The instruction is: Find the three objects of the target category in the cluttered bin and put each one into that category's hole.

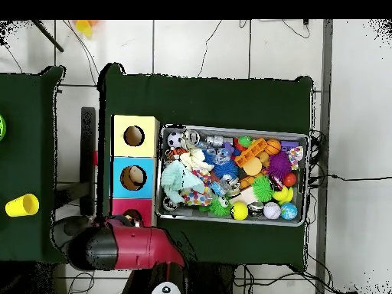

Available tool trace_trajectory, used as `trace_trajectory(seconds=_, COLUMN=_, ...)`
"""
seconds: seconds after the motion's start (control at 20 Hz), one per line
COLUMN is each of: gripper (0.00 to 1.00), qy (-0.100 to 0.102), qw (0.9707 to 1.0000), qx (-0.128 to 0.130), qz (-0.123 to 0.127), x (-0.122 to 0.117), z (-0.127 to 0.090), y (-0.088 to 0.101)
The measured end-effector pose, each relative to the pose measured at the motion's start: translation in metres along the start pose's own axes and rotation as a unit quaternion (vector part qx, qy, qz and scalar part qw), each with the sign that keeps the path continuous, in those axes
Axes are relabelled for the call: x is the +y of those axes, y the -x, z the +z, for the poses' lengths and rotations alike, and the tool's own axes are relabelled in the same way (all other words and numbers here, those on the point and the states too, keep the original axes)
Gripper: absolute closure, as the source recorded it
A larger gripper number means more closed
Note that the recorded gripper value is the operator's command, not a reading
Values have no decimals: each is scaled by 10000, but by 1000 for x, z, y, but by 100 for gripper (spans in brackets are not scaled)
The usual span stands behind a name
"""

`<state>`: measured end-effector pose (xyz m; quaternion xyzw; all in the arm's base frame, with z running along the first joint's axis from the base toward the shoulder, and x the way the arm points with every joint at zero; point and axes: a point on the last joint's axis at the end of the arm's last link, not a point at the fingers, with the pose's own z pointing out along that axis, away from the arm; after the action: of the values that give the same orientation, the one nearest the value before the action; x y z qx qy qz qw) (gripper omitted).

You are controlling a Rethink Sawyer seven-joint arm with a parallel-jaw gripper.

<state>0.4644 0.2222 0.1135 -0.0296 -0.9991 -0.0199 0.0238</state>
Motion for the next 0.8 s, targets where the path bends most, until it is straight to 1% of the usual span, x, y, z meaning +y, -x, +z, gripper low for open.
trace_trajectory(seconds=0.35, gripper=0, qy=-12, qw=9999, qx=-85, qz=82, x=-6, z=-8, y=5)
trace_trajectory(seconds=0.5, gripper=0, qy=7, qw=9998, qx=-108, qz=146, x=-9, z=-18, y=9)
trace_trajectory(seconds=0.65, gripper=0, qy=51, qw=9997, qx=-64, qz=234, x=-14, z=-29, y=15)
trace_trajectory(seconds=0.8, gripper=0, qy=107, qw=9991, qx=13, qz=418, x=-29, z=-43, y=25)
